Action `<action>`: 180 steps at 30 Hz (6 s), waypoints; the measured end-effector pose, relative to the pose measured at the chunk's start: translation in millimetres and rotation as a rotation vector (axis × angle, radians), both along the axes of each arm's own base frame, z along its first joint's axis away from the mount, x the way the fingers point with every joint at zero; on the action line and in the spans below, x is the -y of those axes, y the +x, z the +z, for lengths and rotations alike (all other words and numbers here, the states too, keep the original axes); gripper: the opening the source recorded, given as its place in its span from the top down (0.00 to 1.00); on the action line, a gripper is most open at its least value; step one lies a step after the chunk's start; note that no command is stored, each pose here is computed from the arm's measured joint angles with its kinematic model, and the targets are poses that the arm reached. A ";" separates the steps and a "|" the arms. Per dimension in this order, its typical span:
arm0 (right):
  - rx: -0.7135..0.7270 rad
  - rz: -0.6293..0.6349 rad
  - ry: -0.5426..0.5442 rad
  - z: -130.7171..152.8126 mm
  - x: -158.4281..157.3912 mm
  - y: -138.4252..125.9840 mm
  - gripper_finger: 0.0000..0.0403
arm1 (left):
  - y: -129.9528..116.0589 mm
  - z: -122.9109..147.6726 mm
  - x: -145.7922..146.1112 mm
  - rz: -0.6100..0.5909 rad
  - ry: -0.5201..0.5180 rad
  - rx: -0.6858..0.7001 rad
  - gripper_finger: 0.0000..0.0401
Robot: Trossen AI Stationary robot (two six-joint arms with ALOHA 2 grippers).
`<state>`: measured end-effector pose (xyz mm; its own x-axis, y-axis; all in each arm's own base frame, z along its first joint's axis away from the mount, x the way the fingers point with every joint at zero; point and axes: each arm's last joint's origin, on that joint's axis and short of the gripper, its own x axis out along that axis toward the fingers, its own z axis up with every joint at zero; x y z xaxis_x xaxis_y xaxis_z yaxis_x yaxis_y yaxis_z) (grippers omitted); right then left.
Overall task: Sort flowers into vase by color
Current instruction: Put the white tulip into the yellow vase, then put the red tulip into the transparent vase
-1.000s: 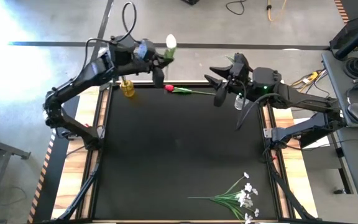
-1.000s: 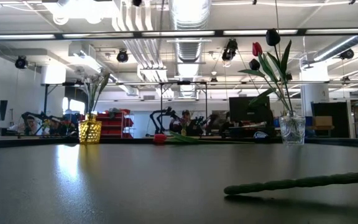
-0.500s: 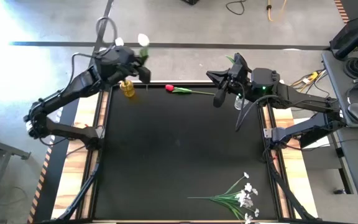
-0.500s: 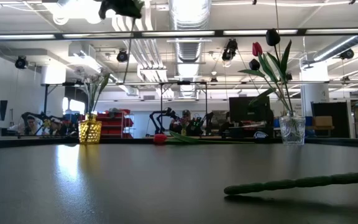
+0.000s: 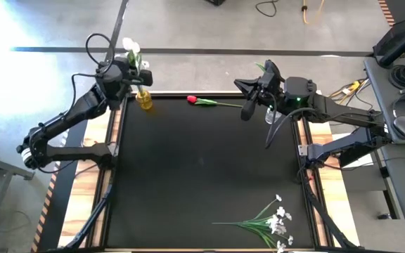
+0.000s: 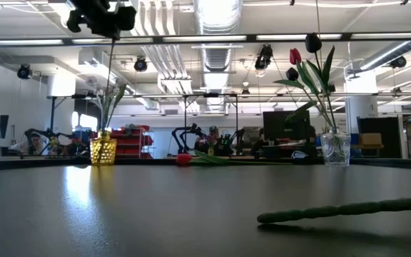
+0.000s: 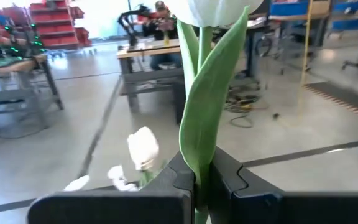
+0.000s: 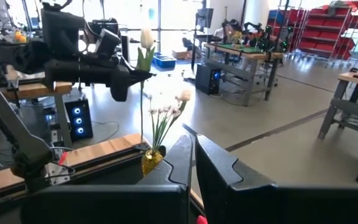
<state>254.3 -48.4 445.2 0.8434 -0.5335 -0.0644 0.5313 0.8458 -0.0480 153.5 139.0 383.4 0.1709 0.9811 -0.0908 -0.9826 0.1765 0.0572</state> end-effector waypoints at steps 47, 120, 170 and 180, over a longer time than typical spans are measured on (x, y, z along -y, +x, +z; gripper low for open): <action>-0.014 0.000 -0.022 0.0 0.1 0.1 0.97 | -11.0 -67.6 -25.3 0.143 0.052 0.004 1.00; -0.007 0.062 -0.019 0.1 -1.4 1.8 0.97 | -69.8 -68.5 45.2 -0.082 -0.251 0.083 0.57; -0.377 0.260 0.164 -6.3 91.0 145.4 0.97 | -81.6 -73.3 101.8 -0.685 -0.115 0.307 1.00; -0.526 0.253 0.188 -45.7 122.9 157.7 0.97 | -79.3 -73.8 102.4 -0.734 -0.129 0.301 1.00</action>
